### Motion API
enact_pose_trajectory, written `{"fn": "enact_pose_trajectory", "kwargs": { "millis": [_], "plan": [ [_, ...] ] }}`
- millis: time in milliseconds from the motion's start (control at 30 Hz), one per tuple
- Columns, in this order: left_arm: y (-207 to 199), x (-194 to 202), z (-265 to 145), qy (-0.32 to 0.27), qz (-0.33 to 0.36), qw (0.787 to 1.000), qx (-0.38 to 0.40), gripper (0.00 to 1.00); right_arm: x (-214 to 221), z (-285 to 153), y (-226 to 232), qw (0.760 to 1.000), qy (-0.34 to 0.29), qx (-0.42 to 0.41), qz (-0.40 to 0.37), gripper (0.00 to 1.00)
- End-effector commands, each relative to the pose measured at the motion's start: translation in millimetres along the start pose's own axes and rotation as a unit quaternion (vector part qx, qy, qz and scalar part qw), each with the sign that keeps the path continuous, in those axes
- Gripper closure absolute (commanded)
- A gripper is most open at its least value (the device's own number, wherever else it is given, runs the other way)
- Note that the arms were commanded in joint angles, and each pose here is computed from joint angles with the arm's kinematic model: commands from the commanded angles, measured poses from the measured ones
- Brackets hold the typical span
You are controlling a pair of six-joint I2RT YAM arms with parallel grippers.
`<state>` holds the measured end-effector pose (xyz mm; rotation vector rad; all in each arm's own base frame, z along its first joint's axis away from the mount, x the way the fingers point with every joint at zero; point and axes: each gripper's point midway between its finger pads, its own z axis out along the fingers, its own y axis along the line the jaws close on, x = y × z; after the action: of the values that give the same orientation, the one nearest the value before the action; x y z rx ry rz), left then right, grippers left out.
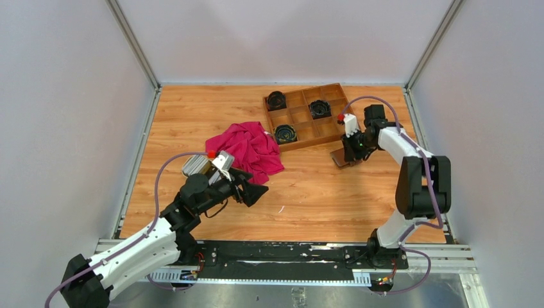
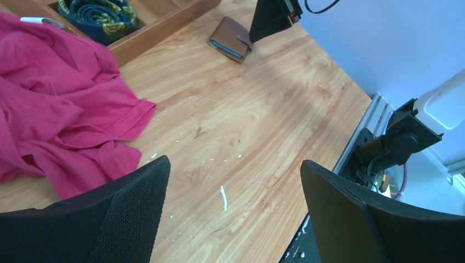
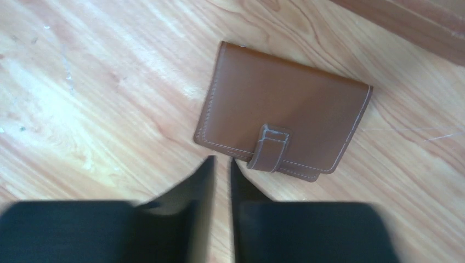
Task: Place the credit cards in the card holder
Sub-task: Move the card holder to the center of the board.
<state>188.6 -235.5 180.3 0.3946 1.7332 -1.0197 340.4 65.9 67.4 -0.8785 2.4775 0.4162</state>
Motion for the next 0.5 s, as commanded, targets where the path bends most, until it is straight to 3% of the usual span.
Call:
{"fn": "enact_pose_trajectory", "kwargs": {
  "millis": [0,67,233,467],
  "plan": [
    [3,-5,-3,-0.028,0.03,0.999,-0.007,0.07,-10,-13,4,0.996,-0.03,0.015,-0.084,0.46],
    [5,-8,-4,-0.037,0.028,0.999,-0.014,0.07,-10,-6,4,0.995,-0.017,0.023,-0.094,0.37],
    [6,-11,-8,-0.05,0.016,0.998,-0.018,0.07,-5,27,15,0.988,0.051,0.058,-0.135,0.3],
    [7,-10,-11,-0.059,0.003,0.998,-0.021,0.07,0,40,-7,0.97,0.113,0.143,-0.162,0.3]
  ]
}}
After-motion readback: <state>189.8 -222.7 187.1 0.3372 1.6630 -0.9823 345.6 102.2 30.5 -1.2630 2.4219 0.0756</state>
